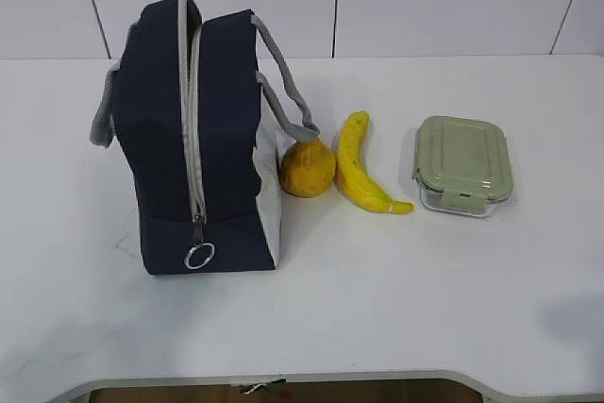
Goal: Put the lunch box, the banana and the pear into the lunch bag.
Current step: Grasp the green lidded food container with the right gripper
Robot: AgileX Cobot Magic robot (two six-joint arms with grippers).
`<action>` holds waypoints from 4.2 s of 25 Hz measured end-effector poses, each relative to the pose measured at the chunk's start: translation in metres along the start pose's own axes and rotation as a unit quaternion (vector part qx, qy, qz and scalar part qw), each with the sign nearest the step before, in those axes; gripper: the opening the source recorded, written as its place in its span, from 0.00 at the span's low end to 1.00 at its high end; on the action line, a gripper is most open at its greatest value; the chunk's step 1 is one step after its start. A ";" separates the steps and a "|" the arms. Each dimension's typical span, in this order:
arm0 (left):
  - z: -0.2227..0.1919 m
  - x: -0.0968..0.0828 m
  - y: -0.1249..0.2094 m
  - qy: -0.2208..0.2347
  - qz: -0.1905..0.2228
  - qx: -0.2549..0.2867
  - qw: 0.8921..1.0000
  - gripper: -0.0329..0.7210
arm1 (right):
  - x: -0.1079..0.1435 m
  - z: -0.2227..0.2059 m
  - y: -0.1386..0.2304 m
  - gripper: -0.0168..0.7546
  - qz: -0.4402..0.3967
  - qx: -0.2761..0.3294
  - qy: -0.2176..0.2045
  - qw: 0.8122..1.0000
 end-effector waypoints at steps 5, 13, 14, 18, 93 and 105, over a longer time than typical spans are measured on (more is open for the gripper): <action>0.000 0.000 0.000 0.000 0.000 0.000 1.000 0.36 | 0.000 0.000 0.000 0.39 0.000 0.000 0.000 1.000; 0.000 0.000 0.000 0.000 0.000 0.000 1.000 0.36 | 0.000 0.000 0.000 0.39 0.000 0.000 0.000 1.000; 0.000 0.000 0.000 0.000 0.000 0.000 1.000 0.36 | 0.000 0.000 0.000 0.39 0.000 0.000 0.000 1.000; 0.000 0.000 0.000 0.000 0.000 0.000 1.000 0.36 | 0.000 0.000 0.000 0.39 0.000 0.000 0.000 1.000; 0.000 0.000 0.000 0.000 0.000 0.000 1.000 0.36 | -0.027 -0.233 -0.178 0.52 -0.278 0.238 -0.181 0.913; 0.000 0.000 0.000 0.000 0.000 0.000 1.000 0.36 | -0.059 -0.274 -0.158 0.51 -0.328 0.195 -0.330 0.864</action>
Point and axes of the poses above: a point on each arm's last joint axis where the gripper is mounted, z pointing back along that axis away from the gripper, x along the wrist's bending axis when the last joint is at zero, y = z × x, the point moved 6 cm from there along -z, pointing out along that axis toward the gripper, and after that the axes turned 7 degrees about z, right-handed, at the moved point
